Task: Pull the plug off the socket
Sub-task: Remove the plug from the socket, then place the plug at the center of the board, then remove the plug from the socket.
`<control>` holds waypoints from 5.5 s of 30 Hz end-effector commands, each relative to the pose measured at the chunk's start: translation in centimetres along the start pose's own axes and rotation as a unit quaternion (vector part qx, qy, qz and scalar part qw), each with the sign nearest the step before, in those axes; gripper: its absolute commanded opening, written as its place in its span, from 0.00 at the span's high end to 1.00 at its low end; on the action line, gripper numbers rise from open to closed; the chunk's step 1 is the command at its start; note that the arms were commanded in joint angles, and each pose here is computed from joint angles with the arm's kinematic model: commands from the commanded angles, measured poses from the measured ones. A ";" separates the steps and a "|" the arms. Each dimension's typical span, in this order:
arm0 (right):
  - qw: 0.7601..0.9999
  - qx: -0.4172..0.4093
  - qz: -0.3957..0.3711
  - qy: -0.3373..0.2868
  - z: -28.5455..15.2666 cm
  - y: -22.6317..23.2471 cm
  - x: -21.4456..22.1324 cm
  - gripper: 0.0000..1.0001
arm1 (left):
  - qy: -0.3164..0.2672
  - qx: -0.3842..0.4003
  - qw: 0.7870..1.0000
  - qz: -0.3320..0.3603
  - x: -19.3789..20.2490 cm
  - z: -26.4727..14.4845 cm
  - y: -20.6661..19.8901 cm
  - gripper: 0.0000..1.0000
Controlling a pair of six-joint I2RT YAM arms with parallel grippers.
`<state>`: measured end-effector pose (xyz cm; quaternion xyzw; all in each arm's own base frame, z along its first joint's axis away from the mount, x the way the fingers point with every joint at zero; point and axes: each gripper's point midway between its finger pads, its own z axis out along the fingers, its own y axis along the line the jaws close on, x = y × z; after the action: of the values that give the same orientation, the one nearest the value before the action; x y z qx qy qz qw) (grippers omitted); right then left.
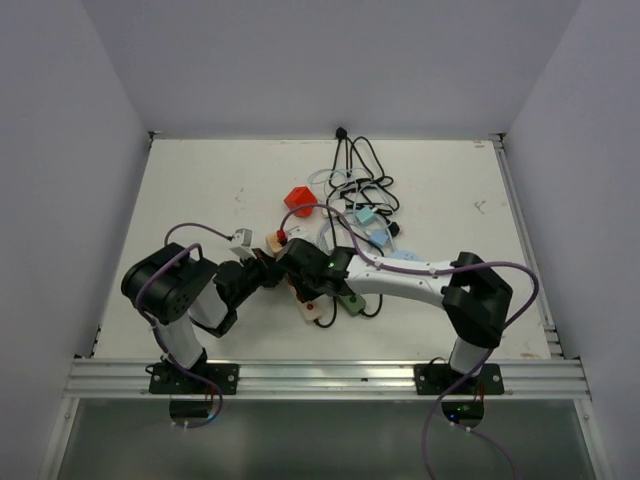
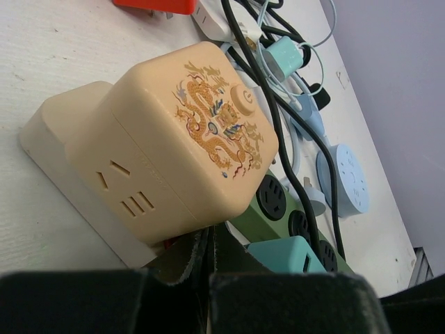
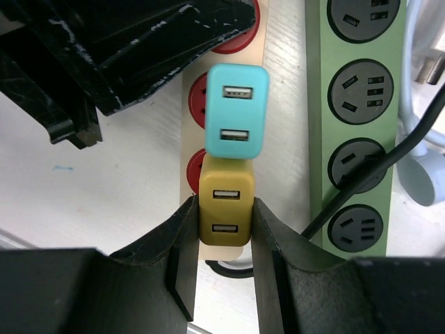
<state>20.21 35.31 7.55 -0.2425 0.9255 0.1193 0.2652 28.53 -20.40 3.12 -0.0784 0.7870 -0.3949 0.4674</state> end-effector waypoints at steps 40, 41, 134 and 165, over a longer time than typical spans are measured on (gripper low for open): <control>0.990 -0.138 0.038 -0.015 -4.1 5.4 -2.0 0.84 | 0.158 -0.217 0.963 0.034 8.2 -5.3 10.9 1.00; 0.987 -0.153 0.048 -0.016 -4.5 5.4 -2.3 0.84 | 0.158 -0.217 0.963 0.034 8.1 -5.3 10.9 1.00; 0.987 -0.078 0.058 -0.128 -5.6 -6.7 -6.2 0.44 | 0.121 -0.103 0.983 0.095 2.9 -1.8 3.4 0.98; 0.995 -0.037 -0.023 -0.093 3.4 1.5 -6.2 0.47 | 0.146 -0.095 0.974 0.146 1.8 -1.7 2.3 0.96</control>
<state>24.11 38.91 6.79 -0.2723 0.8946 0.1726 0.3094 28.67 -20.68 4.15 0.0323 0.8433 -0.3090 0.4386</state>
